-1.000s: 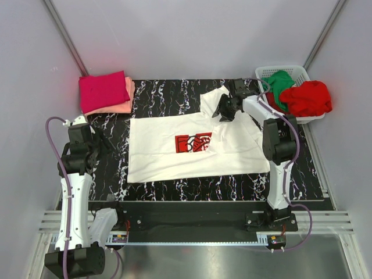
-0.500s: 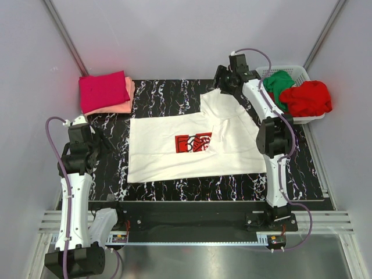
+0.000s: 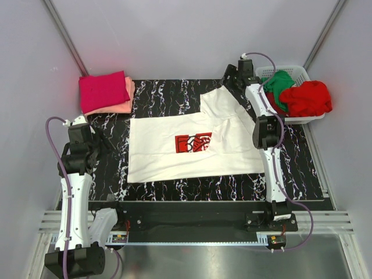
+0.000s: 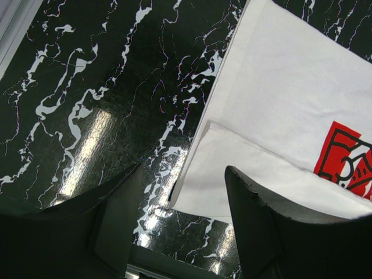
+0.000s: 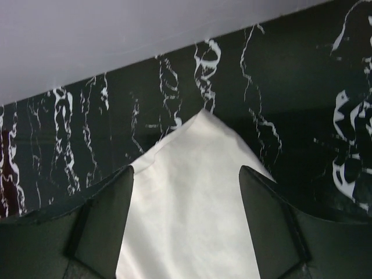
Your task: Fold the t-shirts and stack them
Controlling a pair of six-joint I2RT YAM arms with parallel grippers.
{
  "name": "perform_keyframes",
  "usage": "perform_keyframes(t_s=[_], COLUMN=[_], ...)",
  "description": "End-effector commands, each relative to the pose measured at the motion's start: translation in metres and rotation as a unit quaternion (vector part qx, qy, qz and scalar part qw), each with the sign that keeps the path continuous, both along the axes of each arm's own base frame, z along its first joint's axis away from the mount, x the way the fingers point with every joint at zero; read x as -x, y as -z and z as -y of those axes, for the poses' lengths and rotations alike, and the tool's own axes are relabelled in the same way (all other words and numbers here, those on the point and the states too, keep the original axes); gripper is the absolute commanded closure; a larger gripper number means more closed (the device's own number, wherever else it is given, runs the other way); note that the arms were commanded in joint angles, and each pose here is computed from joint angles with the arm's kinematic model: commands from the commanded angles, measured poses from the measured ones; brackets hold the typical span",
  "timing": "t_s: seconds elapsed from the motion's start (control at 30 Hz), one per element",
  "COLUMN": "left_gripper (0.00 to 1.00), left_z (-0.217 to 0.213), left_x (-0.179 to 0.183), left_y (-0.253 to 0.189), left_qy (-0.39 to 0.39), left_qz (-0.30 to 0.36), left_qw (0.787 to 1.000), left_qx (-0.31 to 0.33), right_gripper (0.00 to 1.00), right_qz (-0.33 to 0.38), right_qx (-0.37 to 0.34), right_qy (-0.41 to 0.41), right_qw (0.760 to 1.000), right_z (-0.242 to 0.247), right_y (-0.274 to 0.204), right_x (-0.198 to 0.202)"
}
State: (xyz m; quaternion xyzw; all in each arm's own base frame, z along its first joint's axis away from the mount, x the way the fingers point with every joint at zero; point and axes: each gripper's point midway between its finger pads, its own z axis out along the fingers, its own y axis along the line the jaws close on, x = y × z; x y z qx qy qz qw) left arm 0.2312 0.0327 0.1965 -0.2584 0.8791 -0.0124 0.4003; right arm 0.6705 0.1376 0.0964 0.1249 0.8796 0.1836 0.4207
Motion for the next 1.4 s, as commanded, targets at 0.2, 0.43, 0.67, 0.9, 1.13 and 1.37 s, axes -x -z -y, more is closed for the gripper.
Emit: perform_keyframes(t_s=[0.2,0.43,0.67,0.9,1.13,1.37], left_gripper=[0.37,0.37,0.37,0.37,0.37,0.37], left_z=[-0.008,-0.009,-0.01,-0.011,-0.011,-0.012], left_x=[-0.006,-0.005,-0.005,-0.005,-0.005,-0.005], left_y=[-0.003,-0.004,-0.005,-0.007,-0.007,-0.007], left_qy=[-0.012,-0.012,-0.015,-0.016,-0.016,-0.017], left_qz=[0.012,0.015,0.019,0.024,0.024,0.026], left_qw=[1.0,1.0,1.0,0.999,1.0,0.999], left_qx=[-0.015,-0.016,-0.014,-0.013,-0.012,-0.013], right_gripper=[0.21,0.28,0.4,0.55,0.79,0.54], right_qz=[0.084,0.071,0.051,0.042,0.039,0.038], right_qx=[-0.075,-0.102,-0.12,-0.124,-0.126,-0.113], right_qy=[0.037,0.026,0.004,-0.008,-0.008,-0.017], right_qw=[0.993,0.992,0.991,0.991,0.991,0.993], right_z=[0.017,0.009,-0.003,-0.006,-0.006,-0.004], right_y=[0.009,0.034,0.041,0.046,0.047,0.044], right_x=[-0.053,-0.054,-0.046,-0.041,-0.041,-0.038])
